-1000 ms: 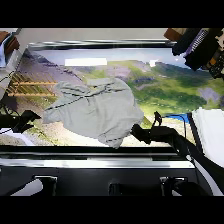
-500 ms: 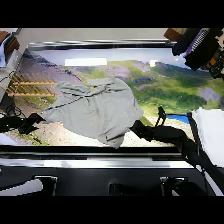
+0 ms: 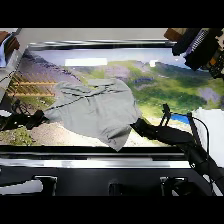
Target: Fold the clothes and pants, and hang the long-sleeved shirts on hangers.
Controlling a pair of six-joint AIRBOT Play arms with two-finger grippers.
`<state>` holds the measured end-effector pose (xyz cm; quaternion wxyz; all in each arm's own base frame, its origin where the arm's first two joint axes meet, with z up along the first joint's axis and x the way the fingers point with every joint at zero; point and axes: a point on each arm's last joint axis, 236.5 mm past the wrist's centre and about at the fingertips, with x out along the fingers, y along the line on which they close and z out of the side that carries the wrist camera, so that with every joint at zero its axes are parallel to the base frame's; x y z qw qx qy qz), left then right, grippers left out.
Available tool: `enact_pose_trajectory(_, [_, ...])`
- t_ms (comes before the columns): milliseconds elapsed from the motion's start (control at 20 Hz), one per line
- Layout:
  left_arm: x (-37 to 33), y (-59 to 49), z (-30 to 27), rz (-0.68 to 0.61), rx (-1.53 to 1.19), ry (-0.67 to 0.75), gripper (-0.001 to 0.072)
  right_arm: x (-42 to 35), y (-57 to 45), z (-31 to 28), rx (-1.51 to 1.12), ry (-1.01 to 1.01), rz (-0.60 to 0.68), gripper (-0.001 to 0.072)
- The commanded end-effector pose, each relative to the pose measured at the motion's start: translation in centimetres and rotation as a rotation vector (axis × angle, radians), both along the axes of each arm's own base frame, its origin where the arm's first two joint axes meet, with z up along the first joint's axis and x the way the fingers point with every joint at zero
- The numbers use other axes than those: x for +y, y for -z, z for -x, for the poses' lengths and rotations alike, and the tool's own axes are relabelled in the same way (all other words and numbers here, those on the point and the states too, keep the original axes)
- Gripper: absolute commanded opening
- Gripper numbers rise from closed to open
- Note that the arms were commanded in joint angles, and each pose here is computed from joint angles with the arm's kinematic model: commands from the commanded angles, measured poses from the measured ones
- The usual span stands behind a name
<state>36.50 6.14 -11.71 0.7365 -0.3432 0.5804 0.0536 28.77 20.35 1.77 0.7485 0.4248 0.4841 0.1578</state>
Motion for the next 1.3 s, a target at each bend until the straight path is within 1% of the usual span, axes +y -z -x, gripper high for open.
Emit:
enact_pose_trajectory(0, [-1.5,0.1,-0.5,0.028,-0.005,0.022,0.0016,0.0,-1.6,-0.1,-0.039,0.01,-0.018,0.0038])
enact_pose_trajectory(100, [-1.5,-2.3,-2.0,0.036,-0.071,0.02,0.0015,-0.4,-3.6,-0.9,-0.113,0.022,-0.01,0.0038])
enact_pose_trajectory(200, [-1.4,-7.6,-4.3,0.024,-0.194,0.024,0.0015,-0.9,-8.1,-3.0,-0.256,0.037,0.015,0.0038])
enact_pose_trajectory(300, [-1.1,-16.7,-6.9,-0.021,-0.405,0.022,0.0015,-1.3,-14.9,-5.1,-0.439,0.042,0.051,0.0038])
enact_pose_trajectory(400, [-0.7,-29.0,-7.8,-0.115,-0.667,0.012,0.0015,-1.9,-23.6,-6.0,-0.639,0.049,0.086,0.0038])
enact_pose_trajectory(500, [-1.2,-42.7,-5.5,-0.239,-0.96,-0.004,0.0015,-2.5,-32.3,-4.6,-0.806,0.043,0.11,0.0038])
enact_pose_trajectory(600, [-2.1,-54.5,-0.1,-0.371,-1.223,-0.058,0.0015,-2.8,-40.3,-1.0,-0.948,0.008,0.111,0.0038])
enact_pose_trajectory(700, [-2.5,-62.1,6.2,-0.48,-1.399,-0.152,0.0015,-3.2,-46.8,3.6,-1.071,-0.023,0.095,0.0038])
enact_pose_trajectory(750, [-2.5,-64.2,9.0,-0.516,-1.449,-0.207,0.0015,-3.7,-49.4,5.7,-1.121,-0.021,0.082,0.0038])
enact_pose_trajectory(850, [-2.0,-65.9,12.6,-0.556,-1.485,-0.297,0.0015,-5.4,-53.3,8.5,-1.202,0.034,0.075,0.0038])
enact_pose_trajectory(950, [-1.4,-66.2,13.8,-0.592,-1.485,-0.337,0.0015,-7.2,-55.2,9.2,-1.262,0.104,0.126,0.0038])
enact_pose_trajectory(1000, [-1.2,-65.9,13.5,-0.597,-1.474,-0.337,0.0015,-8.3,-54.9,8.4,-1.249,0.15,0.163,0.0038])
enact_pose_trajectory(1100, [-0.5,-64.0,11.0,-0.57,-1.4,-0.318,0.0015,-9.9,-52.3,4.9,-1.137,0.213,0.269,0.0038])
enact_pose_trajectory(1200, [0.2,-59.8,6.6,-0.535,-1.254,-0.246,0.0015,-10.6,-48.0,0.0,-0.984,0.23,0.392,0.0038])
enact_pose_trajectory(1250, [0.2,-56.9,3.7,-0.5,-1.167,-0.187,0.0015,-10.7,-45.5,-2.6,-0.904,0.226,0.445,0.0038])
